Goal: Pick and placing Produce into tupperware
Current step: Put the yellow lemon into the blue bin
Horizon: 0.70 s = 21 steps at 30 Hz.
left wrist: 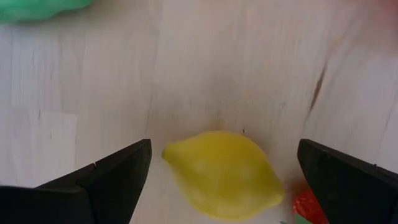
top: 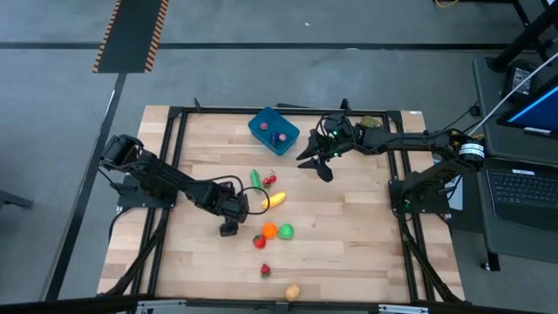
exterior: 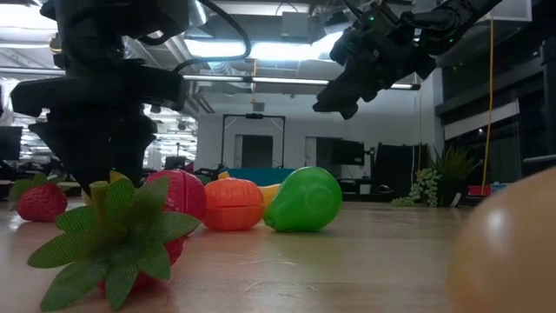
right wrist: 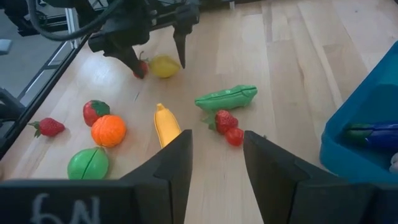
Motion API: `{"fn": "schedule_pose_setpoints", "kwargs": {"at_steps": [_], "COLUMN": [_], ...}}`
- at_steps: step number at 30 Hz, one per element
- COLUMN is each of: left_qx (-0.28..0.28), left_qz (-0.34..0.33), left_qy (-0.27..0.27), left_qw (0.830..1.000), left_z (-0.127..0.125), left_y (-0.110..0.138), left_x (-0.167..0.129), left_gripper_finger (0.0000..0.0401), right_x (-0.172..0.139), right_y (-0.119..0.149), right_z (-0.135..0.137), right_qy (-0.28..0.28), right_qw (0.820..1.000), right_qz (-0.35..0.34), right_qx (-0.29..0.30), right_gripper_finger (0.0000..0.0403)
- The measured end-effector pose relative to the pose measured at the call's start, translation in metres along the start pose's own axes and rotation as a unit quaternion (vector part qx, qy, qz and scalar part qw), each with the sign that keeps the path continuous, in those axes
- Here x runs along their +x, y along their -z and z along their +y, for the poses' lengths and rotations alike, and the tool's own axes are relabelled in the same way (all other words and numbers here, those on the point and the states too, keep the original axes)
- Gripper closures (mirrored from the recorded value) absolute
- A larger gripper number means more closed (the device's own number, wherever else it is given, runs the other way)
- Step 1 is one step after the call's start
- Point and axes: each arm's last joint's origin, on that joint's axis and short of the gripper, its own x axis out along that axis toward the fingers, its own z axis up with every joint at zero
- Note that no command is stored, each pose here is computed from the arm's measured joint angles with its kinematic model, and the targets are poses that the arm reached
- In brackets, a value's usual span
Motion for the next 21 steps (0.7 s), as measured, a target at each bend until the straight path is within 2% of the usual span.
{"fn": "schedule_pose_setpoints", "kwargs": {"at_steps": [11, 21], "left_qx": [-0.130, -0.269], "left_qz": [0.001, 0.003], "left_qy": [-0.007, -0.006], "left_qw": [0.991, 0.963], "left_z": [0.0007, 0.0007], "left_y": [0.0007, 0.0009], "left_x": [0.0000, -0.0001], "left_gripper_finger": [0.0007, 0.0007], "right_x": [0.0003, 0.0003], "right_y": [0.0023, 0.0022], "right_z": [0.0004, 0.0005], "right_qy": [-0.001, -0.001], "right_qw": [1.000, 1.000], "right_qz": [0.006, 0.006], "right_qx": [-0.010, -0.010], "right_gripper_finger": [0.0258, 0.0258]}}
